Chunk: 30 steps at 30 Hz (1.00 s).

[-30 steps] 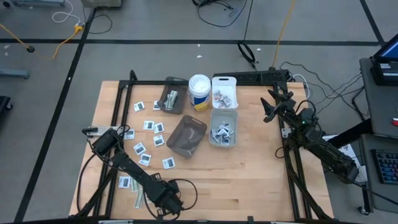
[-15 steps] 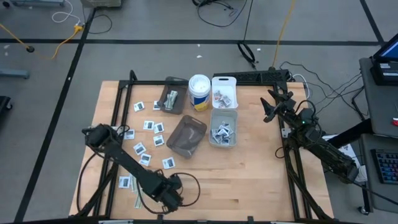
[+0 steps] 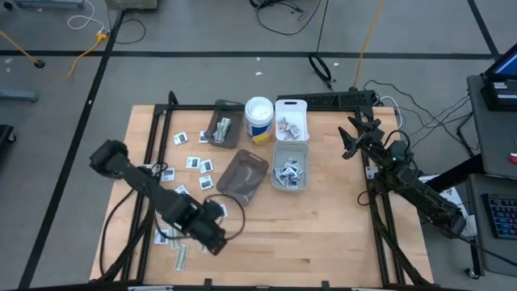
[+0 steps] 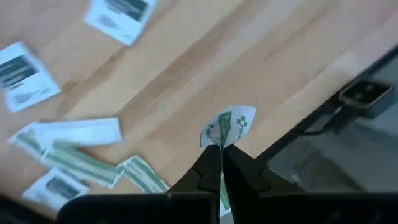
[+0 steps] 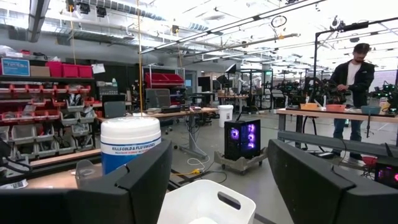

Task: Pick & Place First Aid Supplies
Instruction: Put the bandage pack into the top black bin

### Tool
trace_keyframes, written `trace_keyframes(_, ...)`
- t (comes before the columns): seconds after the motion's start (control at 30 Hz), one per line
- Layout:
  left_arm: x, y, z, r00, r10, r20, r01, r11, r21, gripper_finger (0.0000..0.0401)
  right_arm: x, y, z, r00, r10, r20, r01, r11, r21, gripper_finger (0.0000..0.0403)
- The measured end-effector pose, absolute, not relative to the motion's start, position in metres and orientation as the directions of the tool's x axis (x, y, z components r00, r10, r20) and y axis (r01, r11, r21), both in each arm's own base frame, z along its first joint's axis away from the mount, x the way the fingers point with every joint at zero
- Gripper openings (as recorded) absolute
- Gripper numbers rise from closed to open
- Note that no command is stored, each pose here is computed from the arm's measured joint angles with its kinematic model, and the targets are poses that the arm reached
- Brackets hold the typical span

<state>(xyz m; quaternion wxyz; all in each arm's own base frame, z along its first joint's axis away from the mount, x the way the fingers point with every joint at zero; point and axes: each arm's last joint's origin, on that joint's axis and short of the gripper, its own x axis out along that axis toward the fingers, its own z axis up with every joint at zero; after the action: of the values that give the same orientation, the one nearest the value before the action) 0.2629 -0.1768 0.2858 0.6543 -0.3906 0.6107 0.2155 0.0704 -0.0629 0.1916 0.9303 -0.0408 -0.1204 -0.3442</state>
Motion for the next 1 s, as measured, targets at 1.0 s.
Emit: trace_keyframes(1.0,0.255,0.083,0.309,0.078,-0.129,-0.989,-0.958,0.265,-0.11,0.0001,0.07,-0.063,0.192,0.734,-0.631,0.252,0.65,0.76,0.007,0.0263)
